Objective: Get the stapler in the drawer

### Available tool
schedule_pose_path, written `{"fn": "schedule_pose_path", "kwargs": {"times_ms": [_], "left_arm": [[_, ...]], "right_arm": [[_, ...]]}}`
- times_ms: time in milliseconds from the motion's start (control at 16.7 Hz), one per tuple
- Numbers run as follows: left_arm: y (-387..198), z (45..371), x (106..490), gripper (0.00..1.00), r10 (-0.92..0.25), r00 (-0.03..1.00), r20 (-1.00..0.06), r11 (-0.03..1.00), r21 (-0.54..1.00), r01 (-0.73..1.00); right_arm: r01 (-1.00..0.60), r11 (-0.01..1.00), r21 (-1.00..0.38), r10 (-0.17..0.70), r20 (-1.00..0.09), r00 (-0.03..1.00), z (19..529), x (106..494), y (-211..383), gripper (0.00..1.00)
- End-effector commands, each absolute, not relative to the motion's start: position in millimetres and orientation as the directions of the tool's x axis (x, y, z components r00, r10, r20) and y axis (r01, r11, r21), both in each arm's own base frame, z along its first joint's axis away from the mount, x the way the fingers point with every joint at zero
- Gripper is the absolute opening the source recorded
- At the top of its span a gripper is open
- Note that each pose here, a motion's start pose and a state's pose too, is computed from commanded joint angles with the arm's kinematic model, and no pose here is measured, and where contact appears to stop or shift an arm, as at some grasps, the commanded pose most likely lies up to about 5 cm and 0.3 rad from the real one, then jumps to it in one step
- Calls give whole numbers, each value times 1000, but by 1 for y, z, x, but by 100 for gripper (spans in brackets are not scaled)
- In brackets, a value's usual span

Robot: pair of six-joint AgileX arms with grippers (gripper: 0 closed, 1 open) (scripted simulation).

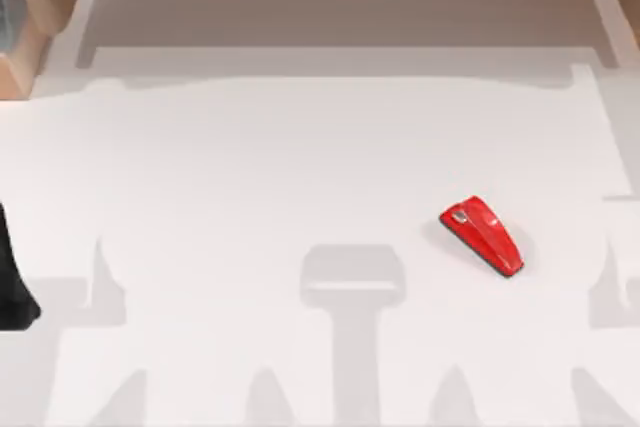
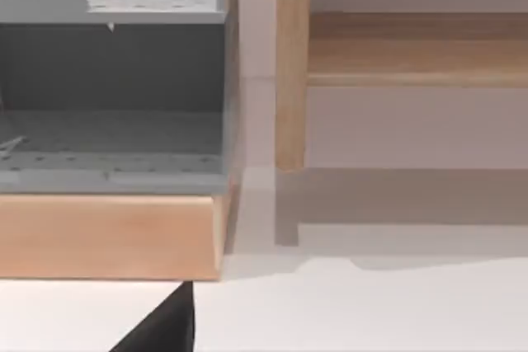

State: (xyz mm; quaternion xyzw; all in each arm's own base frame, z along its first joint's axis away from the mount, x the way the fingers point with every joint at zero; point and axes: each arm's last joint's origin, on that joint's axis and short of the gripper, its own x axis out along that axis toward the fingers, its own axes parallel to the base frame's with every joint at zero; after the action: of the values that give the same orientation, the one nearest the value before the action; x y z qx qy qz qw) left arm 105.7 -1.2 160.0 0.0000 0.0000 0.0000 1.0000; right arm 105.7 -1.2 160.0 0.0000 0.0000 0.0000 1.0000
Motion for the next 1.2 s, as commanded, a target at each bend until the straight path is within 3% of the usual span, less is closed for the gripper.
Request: {"fn": "schedule_pose_path", "kwargs": {"times_ms": [360, 660, 900, 1200], "left_arm": [[-1, 160, 106, 100, 0, 1000, 0, 1000, 0, 0], [-1, 160, 106, 100, 0, 1000, 0, 1000, 0, 0], [-1, 160, 106, 100, 0, 1000, 0, 1000, 0, 0], [-1, 160, 106, 100, 0, 1000, 0, 1000, 0, 0]], "right_arm": [[-32, 999, -15, 31, -71, 997, 180, 107, 2, 100], [-131, 990, -56, 105, -331, 938, 231, 132, 14, 100], [-259, 962, -86, 147, -635, 759, 255, 188, 37, 100], [-437, 896, -77, 120, -907, 404, 238, 274, 86, 100]]}}
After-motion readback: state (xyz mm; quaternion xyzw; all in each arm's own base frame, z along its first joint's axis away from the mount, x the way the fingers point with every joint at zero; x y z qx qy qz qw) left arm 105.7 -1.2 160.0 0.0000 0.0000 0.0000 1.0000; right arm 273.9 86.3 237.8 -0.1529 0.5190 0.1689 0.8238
